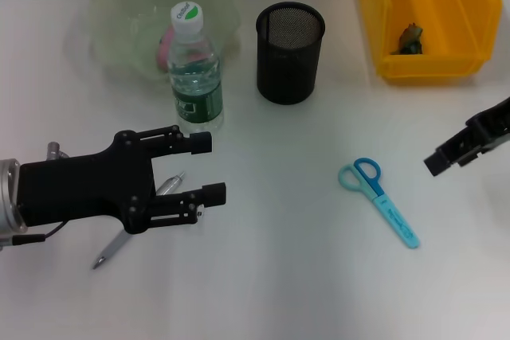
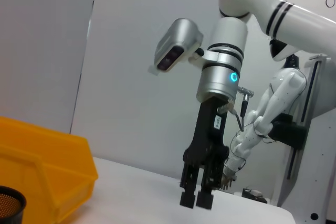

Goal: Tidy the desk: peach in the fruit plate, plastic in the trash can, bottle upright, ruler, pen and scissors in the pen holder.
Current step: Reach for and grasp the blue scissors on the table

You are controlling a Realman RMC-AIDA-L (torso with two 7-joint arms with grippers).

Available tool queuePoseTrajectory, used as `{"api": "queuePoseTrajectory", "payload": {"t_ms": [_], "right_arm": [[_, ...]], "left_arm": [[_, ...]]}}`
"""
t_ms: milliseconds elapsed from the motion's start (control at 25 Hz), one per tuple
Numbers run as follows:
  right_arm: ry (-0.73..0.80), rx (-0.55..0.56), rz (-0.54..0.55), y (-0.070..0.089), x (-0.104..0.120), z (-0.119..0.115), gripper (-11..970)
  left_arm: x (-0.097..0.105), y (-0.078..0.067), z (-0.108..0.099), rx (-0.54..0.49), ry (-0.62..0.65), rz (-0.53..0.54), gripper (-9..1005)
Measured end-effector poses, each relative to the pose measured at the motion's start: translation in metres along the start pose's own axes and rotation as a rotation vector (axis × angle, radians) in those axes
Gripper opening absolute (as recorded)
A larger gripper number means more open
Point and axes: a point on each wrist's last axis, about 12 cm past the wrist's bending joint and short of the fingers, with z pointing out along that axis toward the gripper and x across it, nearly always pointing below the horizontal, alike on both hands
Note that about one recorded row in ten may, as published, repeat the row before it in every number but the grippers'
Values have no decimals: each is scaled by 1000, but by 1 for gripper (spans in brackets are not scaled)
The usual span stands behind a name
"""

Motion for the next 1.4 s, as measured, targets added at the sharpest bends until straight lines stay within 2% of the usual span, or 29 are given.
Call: {"api": "queuePoseTrajectory", "payload": {"t_ms": [120, 280, 320, 480, 760, 1400], "right_arm": [[85, 96, -7, 10, -13, 10, 611], [131, 170, -35, 20, -22, 20, 611], [146, 195, -59, 26, -27, 27, 611], [155, 214, -86, 31, -31, 38, 611], [162, 195, -92, 28, -32, 63, 611], [156, 210, -111, 31, -34, 77, 611]], "left_arm": [[1, 1, 0, -4, 0, 14, 728], [1, 2, 1, -7, 1, 17, 728], [0, 2, 1, -8, 2, 18, 728], [1, 3, 1, -19, 5, 18, 728], [3, 2, -1, -27, 6, 31, 727], [3, 4, 0, -32, 3, 34, 727]]}}
